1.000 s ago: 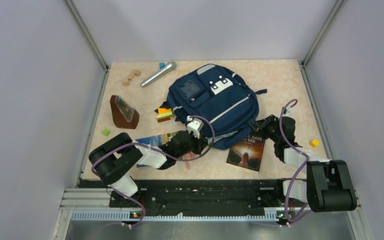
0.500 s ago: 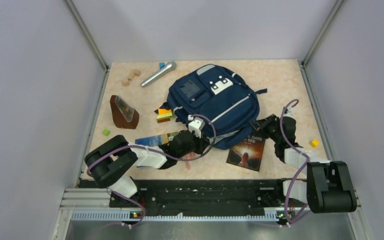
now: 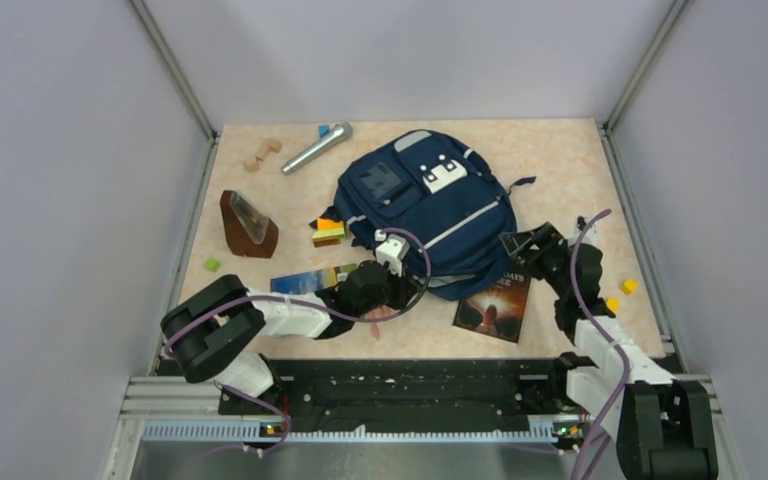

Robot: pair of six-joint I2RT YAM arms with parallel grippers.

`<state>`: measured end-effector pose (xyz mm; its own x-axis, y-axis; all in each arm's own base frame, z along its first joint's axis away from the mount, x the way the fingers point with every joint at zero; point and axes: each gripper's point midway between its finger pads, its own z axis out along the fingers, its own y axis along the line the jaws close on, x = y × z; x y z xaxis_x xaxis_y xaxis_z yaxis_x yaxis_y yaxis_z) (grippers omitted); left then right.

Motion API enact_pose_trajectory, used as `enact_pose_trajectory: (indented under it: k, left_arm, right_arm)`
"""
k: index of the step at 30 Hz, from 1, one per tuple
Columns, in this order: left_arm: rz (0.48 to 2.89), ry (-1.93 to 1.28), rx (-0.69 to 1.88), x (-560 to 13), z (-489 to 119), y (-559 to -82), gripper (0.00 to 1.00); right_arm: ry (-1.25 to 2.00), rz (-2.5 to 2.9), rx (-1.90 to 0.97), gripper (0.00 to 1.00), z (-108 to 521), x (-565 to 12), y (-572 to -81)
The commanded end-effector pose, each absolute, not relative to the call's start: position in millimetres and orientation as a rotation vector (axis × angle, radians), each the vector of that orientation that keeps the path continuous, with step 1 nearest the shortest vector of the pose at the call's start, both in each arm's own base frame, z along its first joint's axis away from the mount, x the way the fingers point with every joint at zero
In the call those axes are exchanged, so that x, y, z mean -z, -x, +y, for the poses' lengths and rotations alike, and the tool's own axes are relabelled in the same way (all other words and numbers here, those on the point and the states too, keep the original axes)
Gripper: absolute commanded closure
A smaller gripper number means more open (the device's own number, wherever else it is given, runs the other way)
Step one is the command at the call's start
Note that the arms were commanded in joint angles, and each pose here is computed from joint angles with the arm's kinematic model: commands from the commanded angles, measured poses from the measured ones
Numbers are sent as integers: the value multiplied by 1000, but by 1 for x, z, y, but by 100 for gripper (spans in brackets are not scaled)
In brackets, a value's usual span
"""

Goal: Pack the student bag
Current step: Zip the student bag at the center of the board.

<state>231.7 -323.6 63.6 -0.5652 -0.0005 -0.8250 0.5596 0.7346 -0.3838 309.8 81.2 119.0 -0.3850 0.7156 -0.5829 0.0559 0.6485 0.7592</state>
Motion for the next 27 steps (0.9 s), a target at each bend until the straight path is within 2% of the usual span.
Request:
enact_pose_trajectory:
  k: [1, 12, 20, 23, 27]
  left_arm:
    - [1975, -416, 900, -101, -344, -233, 100]
    - [1979, -410, 907, -100, -343, -231, 100]
    - [1985, -408, 919, -100, -343, -228, 100]
    - [1988, -409, 937, -102, -344, -226, 100]
    - [2003, -409, 951, -102, -345, -223, 100]
  right_arm:
    - [-603, 1833, -818, 25, 82, -116, -298]
    - [-597, 1906, -942, 21, 112, -96, -277]
    - [-565, 1949, -1006, 24, 140, -87, -275]
    - [-561, 1945, -1025, 42, 146, -87, -276]
    - [-557, 1951, -1036, 79, 153, -86, -278]
